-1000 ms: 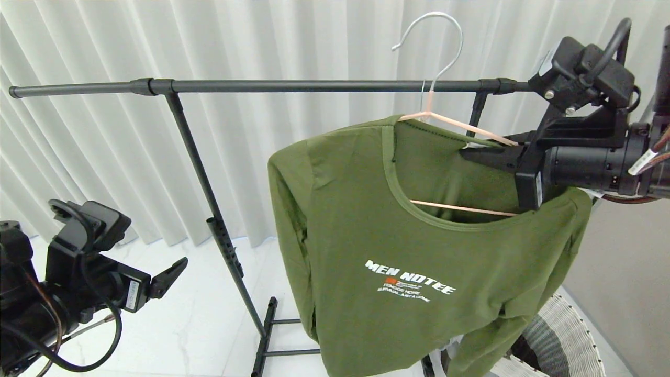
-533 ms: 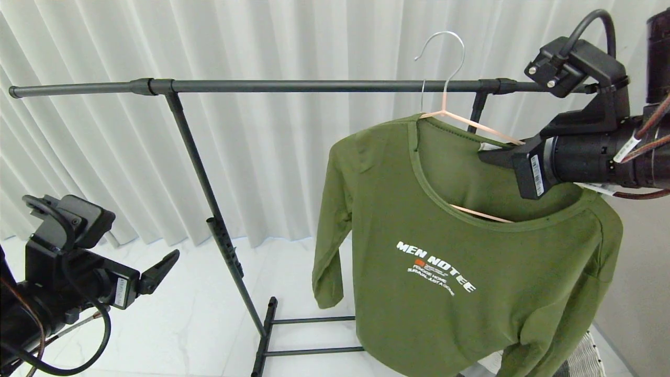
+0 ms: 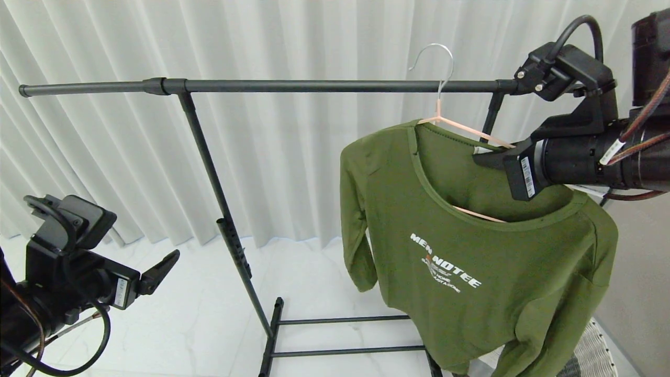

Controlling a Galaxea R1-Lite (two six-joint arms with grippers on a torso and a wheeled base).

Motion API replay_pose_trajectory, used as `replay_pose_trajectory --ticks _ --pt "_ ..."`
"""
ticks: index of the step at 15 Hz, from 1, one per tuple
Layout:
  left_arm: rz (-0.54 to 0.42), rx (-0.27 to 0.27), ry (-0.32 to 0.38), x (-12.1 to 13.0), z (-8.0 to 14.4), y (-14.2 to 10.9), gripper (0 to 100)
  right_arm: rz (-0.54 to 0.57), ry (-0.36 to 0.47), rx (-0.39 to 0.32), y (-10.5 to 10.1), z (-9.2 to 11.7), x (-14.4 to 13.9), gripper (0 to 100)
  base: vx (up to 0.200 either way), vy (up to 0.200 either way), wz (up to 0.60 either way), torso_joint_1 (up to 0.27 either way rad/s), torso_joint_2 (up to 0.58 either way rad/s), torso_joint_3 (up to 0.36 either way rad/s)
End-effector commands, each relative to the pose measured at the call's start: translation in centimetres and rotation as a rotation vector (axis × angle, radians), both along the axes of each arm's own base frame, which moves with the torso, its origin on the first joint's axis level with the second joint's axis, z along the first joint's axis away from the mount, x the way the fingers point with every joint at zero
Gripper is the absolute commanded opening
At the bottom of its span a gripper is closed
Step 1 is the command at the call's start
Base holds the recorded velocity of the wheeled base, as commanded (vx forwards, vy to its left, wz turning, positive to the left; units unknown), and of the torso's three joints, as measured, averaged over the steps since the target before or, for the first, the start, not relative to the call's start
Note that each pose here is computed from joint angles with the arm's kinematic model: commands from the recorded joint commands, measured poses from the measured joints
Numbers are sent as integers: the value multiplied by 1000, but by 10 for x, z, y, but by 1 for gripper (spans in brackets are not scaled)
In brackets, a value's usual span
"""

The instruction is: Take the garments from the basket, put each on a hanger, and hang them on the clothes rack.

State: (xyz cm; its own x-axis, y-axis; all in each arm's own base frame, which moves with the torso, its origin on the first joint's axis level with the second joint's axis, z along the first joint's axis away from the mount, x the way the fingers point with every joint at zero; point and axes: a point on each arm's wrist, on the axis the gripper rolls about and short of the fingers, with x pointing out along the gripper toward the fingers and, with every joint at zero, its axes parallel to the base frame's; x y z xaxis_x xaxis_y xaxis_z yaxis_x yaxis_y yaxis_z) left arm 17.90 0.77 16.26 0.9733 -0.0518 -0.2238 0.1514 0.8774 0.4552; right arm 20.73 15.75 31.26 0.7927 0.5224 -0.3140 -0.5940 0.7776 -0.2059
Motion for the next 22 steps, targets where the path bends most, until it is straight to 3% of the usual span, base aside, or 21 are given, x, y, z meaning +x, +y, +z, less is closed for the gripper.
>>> replay_pose_trajectory --ticks 1,5,14,22 --pt "-5 0 0 1 0 -1 100 0 4 -3 1 -2 2 0 0 200 0 -2 7 -2" --pt "-14 1 3 1 -1 -2 100 -10 26 17 6 -6 7 0 0 200 0 2 -1 1" --pt "-102 31 -6 0 1 -20 100 -167 67 127 15 -8 23 0 0 0 0 0 0 0" --pt "-136 29 -7 -2 1 -30 100 -196 74 116 22 -19 44 0 200 0 0 4 1 4"
